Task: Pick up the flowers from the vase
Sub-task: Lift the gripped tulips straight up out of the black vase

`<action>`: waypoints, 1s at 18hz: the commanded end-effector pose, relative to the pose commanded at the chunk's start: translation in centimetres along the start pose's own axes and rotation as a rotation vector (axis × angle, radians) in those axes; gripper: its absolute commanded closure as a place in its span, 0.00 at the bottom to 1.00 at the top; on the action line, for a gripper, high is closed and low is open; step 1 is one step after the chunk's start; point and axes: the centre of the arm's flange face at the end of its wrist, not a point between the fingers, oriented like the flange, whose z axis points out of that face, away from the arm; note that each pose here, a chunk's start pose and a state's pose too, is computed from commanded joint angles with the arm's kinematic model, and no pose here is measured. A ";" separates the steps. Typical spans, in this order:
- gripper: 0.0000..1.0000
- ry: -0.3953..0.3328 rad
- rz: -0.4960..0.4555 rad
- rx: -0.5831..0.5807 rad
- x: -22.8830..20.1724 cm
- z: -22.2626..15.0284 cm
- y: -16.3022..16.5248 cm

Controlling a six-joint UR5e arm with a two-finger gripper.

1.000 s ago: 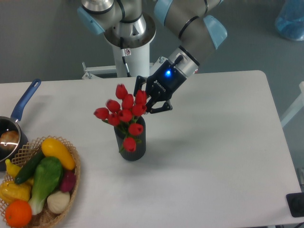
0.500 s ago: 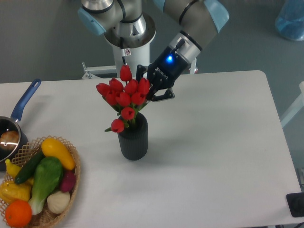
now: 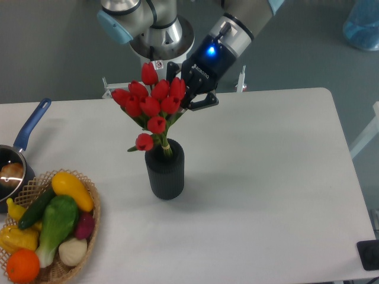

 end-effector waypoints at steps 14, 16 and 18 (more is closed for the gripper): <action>1.00 -0.058 -0.048 0.063 1.0 -3.5 -6.6; 1.00 -0.080 -0.047 0.066 0.5 -4.5 -7.1; 1.00 -0.109 -0.050 0.069 -0.2 -5.8 -6.9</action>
